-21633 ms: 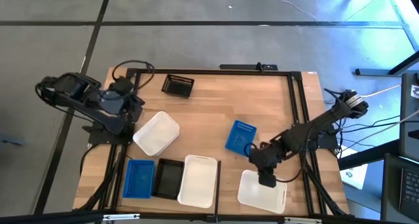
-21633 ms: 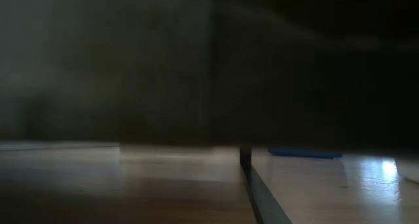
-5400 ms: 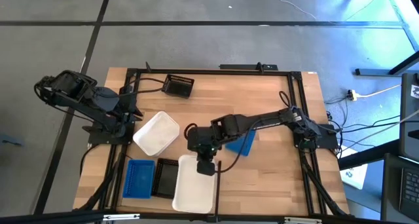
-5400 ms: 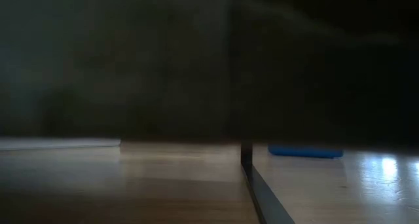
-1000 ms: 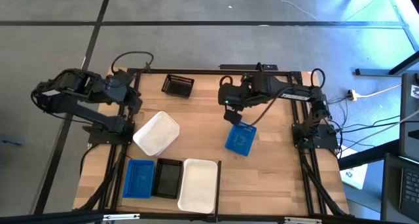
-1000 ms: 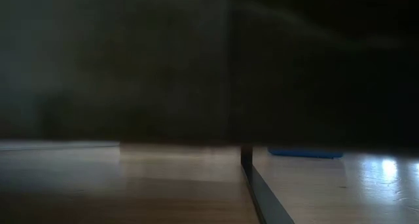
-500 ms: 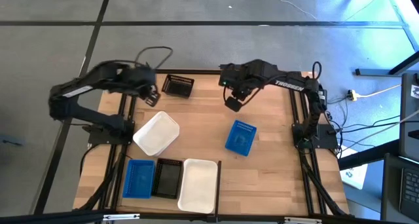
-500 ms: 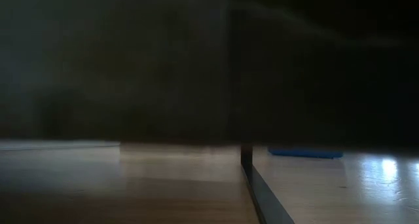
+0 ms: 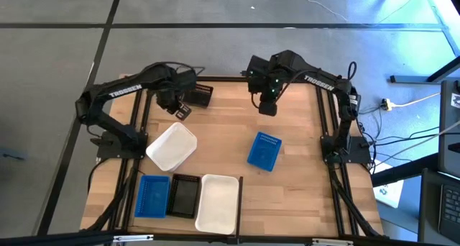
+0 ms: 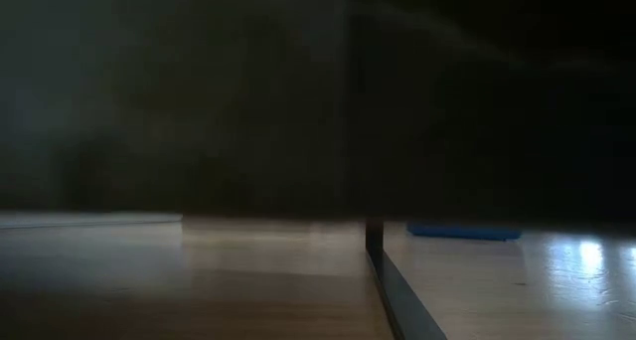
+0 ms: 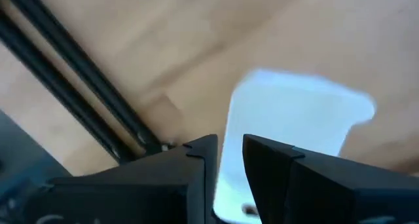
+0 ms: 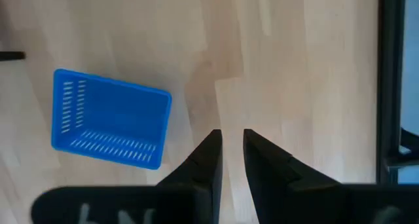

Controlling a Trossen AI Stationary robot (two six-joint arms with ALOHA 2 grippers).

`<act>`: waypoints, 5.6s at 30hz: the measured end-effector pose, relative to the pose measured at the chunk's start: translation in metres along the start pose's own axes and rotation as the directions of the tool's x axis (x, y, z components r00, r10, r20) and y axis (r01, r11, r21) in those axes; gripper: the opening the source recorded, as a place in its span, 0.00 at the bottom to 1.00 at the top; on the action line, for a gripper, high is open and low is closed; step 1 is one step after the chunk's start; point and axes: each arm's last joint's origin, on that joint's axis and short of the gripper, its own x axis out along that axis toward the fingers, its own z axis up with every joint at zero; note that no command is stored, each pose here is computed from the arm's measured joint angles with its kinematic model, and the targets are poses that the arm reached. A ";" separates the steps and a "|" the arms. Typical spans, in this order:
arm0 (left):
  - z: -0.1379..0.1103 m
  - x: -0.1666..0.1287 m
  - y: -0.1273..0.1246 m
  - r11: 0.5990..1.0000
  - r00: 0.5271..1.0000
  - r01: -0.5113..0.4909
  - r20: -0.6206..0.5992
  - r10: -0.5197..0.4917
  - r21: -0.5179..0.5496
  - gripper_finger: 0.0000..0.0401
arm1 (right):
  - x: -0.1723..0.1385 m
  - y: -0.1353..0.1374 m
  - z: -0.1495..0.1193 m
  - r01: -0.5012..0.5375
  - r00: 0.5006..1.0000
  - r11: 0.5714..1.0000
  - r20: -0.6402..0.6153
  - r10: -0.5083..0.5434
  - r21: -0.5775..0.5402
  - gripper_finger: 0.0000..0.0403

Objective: Stack baskets on shelf by color
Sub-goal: Stack the white bin on top of the white bins on the shelf

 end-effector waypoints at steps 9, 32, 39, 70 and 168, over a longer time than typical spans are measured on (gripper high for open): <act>-0.015 0.071 0.004 0.998 0.990 -0.062 -0.132 0.058 -0.025 0.16 | -0.032 -0.009 -0.021 -0.013 0.995 0.999 0.097 0.017 -0.034 0.15; -0.019 0.107 -0.001 0.998 0.990 0.031 -0.136 -0.037 -0.046 0.16 | -0.048 -0.006 -0.032 0.000 0.989 1.000 0.145 0.004 -0.025 0.15; -0.018 0.113 -0.002 0.998 0.992 0.041 -0.121 -0.046 -0.048 0.16 | -0.048 -0.006 -0.032 0.000 0.989 1.000 0.145 0.004 -0.026 0.15; 0.000 0.093 -0.024 0.394 0.984 -0.059 0.120 -0.133 0.917 0.00 | -0.048 -0.007 -0.029 0.015 0.984 0.998 0.178 -0.005 -0.054 0.15; -0.034 0.029 -0.067 0.279 0.859 -0.329 0.409 -0.309 0.902 0.12 | -0.050 -0.005 -0.020 -0.067 0.957 0.994 0.277 0.088 -0.085 0.15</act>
